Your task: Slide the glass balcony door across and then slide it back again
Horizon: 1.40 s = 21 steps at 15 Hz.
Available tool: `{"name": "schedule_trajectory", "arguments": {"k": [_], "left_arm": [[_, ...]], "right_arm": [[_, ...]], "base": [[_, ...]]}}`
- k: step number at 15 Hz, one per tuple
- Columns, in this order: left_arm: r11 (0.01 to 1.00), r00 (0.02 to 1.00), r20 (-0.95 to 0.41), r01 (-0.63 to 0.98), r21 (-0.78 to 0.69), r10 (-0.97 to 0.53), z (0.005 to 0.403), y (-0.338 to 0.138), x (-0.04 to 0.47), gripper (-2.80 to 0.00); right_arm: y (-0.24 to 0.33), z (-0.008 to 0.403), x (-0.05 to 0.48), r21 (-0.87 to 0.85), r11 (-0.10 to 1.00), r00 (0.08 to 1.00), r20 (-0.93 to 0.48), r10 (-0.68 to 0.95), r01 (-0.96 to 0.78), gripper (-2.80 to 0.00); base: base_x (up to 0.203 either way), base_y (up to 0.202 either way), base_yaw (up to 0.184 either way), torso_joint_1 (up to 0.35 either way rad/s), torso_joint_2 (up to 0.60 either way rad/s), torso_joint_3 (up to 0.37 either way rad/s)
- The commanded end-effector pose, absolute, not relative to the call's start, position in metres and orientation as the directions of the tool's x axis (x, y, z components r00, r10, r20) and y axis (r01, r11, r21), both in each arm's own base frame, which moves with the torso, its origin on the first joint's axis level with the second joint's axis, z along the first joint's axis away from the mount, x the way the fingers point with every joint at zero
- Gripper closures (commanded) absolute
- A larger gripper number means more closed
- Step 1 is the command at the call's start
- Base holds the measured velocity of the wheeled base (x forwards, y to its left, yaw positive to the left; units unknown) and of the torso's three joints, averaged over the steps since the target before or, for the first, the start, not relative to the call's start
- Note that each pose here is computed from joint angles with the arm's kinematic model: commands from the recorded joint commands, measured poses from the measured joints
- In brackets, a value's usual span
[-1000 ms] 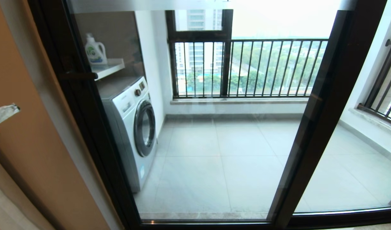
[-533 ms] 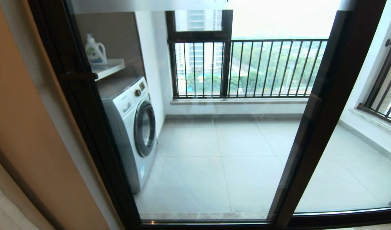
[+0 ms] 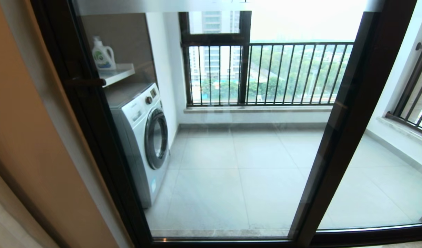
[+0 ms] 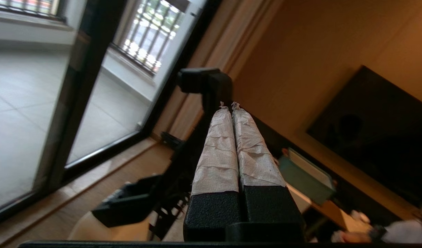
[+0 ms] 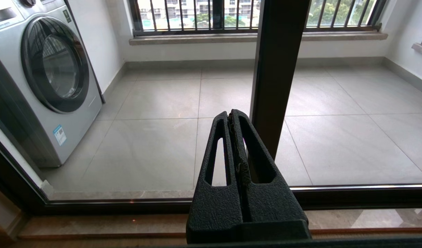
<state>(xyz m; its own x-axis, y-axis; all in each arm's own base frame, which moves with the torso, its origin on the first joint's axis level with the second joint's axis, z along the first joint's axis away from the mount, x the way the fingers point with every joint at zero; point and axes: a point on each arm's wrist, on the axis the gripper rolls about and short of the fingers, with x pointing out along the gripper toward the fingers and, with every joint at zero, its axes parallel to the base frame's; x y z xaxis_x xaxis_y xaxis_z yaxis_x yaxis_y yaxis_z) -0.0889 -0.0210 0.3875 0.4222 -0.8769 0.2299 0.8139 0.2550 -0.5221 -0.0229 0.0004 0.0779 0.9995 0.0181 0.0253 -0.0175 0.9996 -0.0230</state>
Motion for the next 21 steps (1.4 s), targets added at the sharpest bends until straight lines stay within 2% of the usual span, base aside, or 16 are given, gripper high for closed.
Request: {"name": "schedule_trajectory", "arguments": {"k": [1,4,7,9,13,15,17,21], "left_arm": [[0.143,0.304,0.251,0.85,-0.507,-0.919,0.381,-0.007,-0.112,0.0],[0.259,0.425,0.269,0.834,-0.486,-0.864,0.36,-0.021,-0.134,0.0],[0.355,0.478,0.23,0.834,-0.423,-0.847,0.316,-0.025,-0.142,0.0],[0.418,0.518,0.168,0.81,-0.411,-0.839,0.291,-0.025,-0.137,0.0],[0.614,0.687,0.058,0.68,-0.401,-0.724,0.238,-0.02,-0.11,0.0],[0.762,0.785,-0.014,0.596,-0.254,-0.619,0.212,-0.017,-0.092,0.0],[0.917,0.911,-0.108,0.395,-0.051,-0.398,0.18,-0.011,-0.075,0.0],[0.971,0.974,-0.083,0.22,0.097,-0.212,0.136,-0.005,-0.052,0.0]], "right_arm": [[0.0,0.075,-0.022,-0.023,1.0,1.0,0.015,0.018,-0.018,0.0],[0.0,0.075,-0.022,-0.023,1.0,1.0,0.015,0.018,-0.018,0.0],[0.0,0.075,-0.022,-0.023,1.0,1.0,0.015,0.018,-0.018,0.0],[0.0,0.075,-0.022,-0.023,1.0,1.0,0.015,0.019,-0.018,0.0],[0.0,0.075,-0.022,-0.022,1.0,1.0,0.015,0.018,-0.018,0.0],[0.0,0.075,-0.022,-0.023,1.0,1.0,0.014,0.019,-0.018,0.0],[0.0,0.075,-0.022,-0.023,1.0,1.0,0.015,0.019,-0.018,0.0],[0.0,0.075,-0.022,-0.023,1.0,1.0,0.015,0.018,-0.018,0.0]], "base": [[0.0,0.0,0.0,0.0,0.0,0.0],[0.0,0.0,0.0,0.0,0.0,0.0],[0.0,0.0,0.0,0.0,0.0,0.0],[0.0,0.0,0.0,0.0,0.0,0.0],[0.0,0.0,0.0,0.0,0.0,0.0],[0.0,0.0,0.0,0.0,0.0,0.0],[0.0,0.0,0.0,0.0,0.0,0.0],[0.0,0.0,0.0,0.0,0.0,0.0]]}}
